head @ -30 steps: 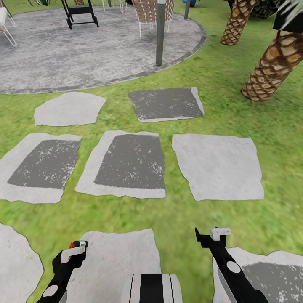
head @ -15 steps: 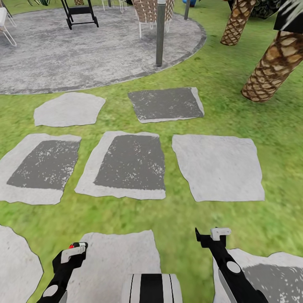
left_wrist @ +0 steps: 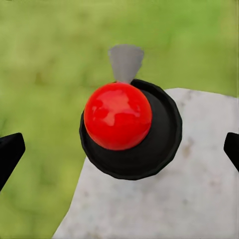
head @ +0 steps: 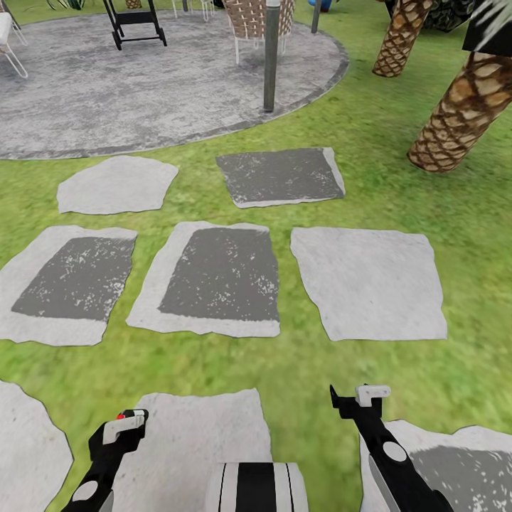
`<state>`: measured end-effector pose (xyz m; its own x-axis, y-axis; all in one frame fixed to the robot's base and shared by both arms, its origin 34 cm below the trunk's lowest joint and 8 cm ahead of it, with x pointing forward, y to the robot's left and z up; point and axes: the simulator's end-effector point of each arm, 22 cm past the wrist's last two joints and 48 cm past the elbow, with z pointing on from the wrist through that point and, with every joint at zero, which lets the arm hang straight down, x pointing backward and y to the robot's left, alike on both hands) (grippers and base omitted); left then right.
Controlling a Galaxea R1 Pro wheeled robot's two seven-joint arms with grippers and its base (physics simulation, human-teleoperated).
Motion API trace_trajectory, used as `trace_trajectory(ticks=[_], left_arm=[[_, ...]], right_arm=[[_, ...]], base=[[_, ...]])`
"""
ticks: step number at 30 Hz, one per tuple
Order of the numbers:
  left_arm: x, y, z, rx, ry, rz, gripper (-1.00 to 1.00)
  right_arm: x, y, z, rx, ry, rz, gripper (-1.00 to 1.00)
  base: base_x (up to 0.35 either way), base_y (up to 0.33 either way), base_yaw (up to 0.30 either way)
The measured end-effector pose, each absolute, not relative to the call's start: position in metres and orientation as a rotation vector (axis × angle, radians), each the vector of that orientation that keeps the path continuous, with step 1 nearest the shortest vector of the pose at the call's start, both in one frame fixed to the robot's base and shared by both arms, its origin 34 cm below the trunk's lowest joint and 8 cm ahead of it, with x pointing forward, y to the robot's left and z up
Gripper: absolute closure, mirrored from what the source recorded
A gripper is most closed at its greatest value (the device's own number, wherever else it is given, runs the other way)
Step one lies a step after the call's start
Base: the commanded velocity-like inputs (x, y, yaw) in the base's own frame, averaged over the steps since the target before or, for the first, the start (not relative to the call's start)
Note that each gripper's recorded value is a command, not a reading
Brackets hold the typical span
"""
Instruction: In the garden, pick up the pesticide atomizer on the floor and spray pesticide onto both trees until each tree trunk is fully covered.
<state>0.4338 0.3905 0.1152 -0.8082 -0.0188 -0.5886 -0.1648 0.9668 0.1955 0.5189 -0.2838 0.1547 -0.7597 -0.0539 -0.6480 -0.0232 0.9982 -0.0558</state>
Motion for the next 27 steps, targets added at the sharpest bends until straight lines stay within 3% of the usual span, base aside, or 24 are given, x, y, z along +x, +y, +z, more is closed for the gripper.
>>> trace_trajectory(ticks=[7,8,27], left_arm=[[0.437,0.389,0.116,-0.128,2.491,0.312,-1.0],[0.44,0.387,0.117,-0.128,2.486,0.308,1.0],[0.447,0.39,0.12,-0.132,2.469,0.311,1.0]], right_arm=[[0.519,-0.284,0.155,-0.055,2.434,-0.058,-1.0],[0.519,-0.284,0.155,-0.055,2.434,-0.058,-1.0],[0.519,-0.284,0.155,-0.055,2.434,-0.058,-1.0]], base=[[0.0,0.0,0.0],[0.0,0.0,0.0],[0.0,0.0,0.0]])
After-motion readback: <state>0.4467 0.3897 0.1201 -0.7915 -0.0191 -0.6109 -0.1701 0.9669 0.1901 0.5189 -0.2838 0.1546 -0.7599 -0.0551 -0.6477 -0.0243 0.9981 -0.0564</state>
